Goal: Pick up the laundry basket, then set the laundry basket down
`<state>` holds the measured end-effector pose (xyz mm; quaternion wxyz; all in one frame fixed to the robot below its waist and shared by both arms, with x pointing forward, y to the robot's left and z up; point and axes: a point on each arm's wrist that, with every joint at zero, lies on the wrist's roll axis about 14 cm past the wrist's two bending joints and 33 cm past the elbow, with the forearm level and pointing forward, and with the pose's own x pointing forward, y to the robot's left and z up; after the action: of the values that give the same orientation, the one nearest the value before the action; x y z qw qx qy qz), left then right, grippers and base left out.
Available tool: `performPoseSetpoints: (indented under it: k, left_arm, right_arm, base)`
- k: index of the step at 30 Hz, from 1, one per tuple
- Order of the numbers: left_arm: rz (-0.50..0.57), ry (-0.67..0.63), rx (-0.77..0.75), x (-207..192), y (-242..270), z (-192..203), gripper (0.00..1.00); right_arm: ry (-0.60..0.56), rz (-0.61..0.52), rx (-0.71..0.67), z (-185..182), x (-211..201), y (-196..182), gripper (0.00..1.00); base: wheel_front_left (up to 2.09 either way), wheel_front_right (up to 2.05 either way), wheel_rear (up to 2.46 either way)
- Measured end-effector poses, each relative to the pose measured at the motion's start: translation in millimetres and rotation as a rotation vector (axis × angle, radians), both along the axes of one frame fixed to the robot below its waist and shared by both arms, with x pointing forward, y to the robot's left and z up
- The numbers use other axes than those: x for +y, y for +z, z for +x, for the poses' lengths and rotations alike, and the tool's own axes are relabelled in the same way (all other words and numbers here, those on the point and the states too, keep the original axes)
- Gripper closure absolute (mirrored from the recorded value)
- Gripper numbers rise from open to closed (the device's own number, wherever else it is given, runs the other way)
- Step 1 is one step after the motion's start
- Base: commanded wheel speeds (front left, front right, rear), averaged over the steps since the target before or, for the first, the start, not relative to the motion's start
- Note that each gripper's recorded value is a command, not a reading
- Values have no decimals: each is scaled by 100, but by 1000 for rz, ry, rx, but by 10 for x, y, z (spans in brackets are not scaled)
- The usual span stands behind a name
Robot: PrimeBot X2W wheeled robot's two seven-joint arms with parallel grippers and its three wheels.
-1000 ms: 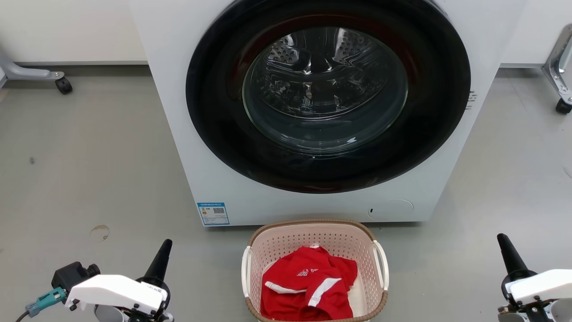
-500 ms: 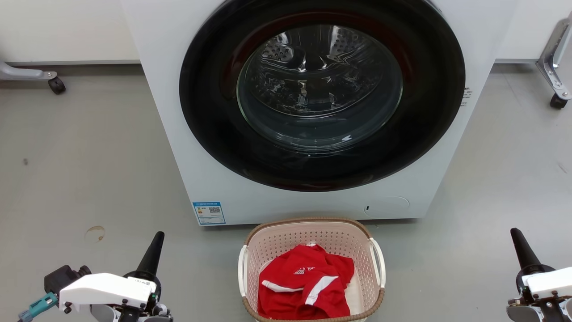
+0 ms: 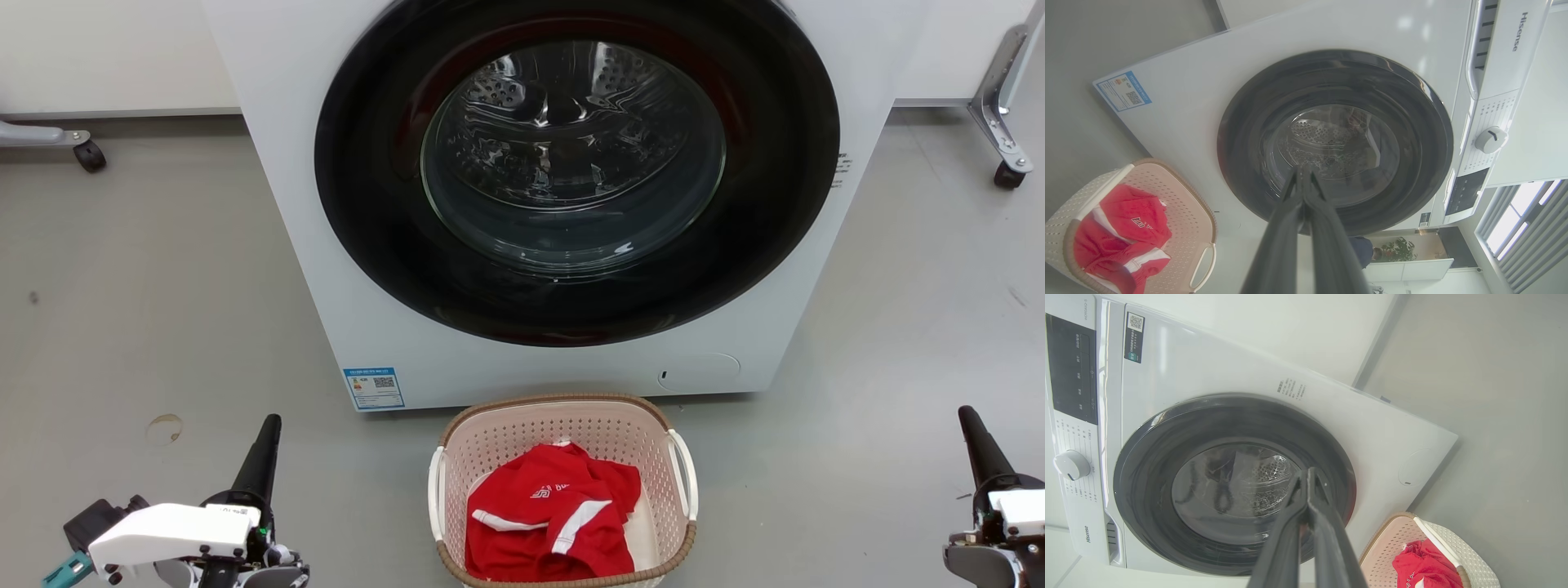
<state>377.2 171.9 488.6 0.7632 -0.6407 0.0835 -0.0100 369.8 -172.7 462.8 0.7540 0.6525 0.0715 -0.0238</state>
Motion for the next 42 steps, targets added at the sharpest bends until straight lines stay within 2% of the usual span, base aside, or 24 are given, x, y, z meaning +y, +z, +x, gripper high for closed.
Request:
performPoseSetpoints:
  k: [20,42]
  left_arm:
    - [-172,107,-44,138,20,62,100]
    - [-180,115,-44,162,17,60,100]
  right_arm:
    - [-97,160,-43,40,-266,136,100]
    - [-103,163,-46,40,-284,144,100]
  base:
    - [0,0,0]
    - [0,0,0]
